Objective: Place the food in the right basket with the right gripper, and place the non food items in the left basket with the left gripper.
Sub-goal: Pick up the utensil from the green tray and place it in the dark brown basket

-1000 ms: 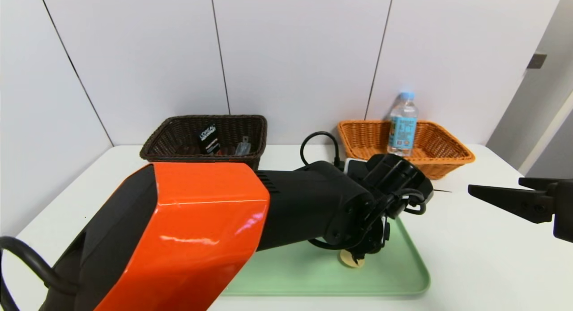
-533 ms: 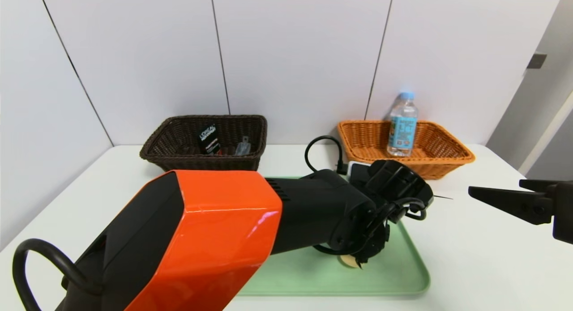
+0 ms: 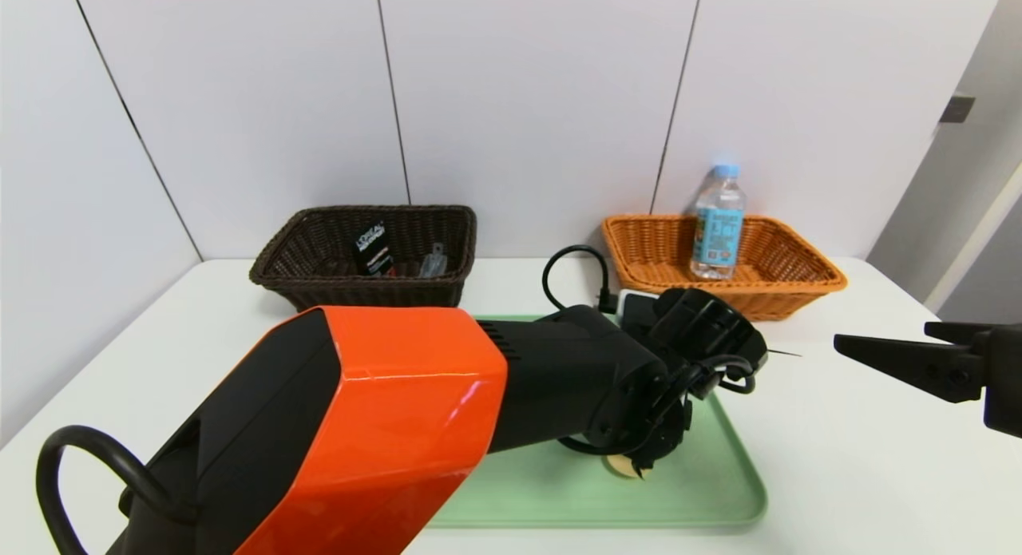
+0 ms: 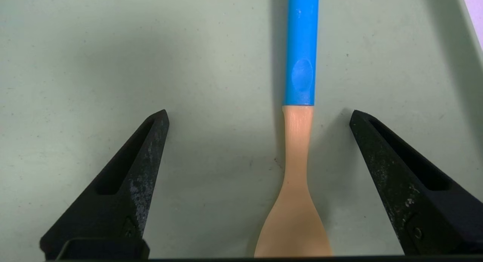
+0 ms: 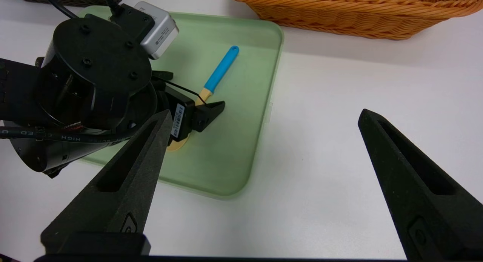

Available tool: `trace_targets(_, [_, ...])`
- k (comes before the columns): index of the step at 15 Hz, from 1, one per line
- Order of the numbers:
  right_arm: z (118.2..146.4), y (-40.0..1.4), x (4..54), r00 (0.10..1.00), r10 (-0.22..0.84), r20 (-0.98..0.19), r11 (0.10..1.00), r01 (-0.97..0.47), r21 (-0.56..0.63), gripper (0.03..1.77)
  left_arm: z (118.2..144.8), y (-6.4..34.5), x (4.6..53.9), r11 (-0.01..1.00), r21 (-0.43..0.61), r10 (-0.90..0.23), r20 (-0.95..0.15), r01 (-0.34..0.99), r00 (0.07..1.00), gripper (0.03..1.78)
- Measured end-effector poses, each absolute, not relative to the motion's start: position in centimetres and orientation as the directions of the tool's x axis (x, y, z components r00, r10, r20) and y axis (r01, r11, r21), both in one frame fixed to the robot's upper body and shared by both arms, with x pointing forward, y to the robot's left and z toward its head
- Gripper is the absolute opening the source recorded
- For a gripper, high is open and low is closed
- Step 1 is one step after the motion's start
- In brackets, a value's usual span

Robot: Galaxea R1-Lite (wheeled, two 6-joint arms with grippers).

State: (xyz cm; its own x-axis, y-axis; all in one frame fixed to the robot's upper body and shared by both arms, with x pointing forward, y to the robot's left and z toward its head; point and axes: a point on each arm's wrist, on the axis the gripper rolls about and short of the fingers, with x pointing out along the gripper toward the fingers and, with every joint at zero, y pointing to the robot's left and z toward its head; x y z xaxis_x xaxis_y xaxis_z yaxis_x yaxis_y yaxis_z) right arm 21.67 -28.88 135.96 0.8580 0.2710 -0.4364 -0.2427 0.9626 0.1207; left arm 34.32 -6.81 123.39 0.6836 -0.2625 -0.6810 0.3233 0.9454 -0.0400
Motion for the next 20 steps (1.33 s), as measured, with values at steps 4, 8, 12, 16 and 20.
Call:
trace_targets(4, [135.9, -28.9, 21.7, 0.858, 0.271, -0.437, 0.963, -0.243, 0.121, 1.70, 123.3, -6.8, 34.4, 0.946, -0.037, -0.260, -0.683, 0.323, 0.683, 1.17])
trace_targets(8, [135.9, -28.9, 21.7, 0.857, 0.271, -0.439, 0.963, -0.243, 0.120, 1.70, 123.2, -6.8, 34.4, 0.946, -0.036, -0.259, -0.684, 0.323, 0.682, 0.78])
trace_targets(12, [136.0, -28.9, 21.7, 0.859, 0.270, -0.435, 0.963, -0.242, 0.120, 1.70, 123.1, -6.8, 34.4, 0.946, -0.035, -0.257, -0.686, 0.322, 0.681, 0.06])
trace_targets(16, [136.0, -28.9, 21.7, 0.859, 0.270, -0.435, 0.963, -0.242, 0.120, 1.70, 123.3, -6.7, 34.5, 0.947, -0.037, -0.256, -0.685, 0.318, 0.682, 0.06])
trace_targets(20, [136.0, -28.9, 21.6, 0.859, 0.268, -0.437, 0.964, -0.240, 0.119, 1.70, 125.0, -5.5, 34.9, 0.954, -0.043, -0.246, -0.677, 0.296, 0.693, 0.06])
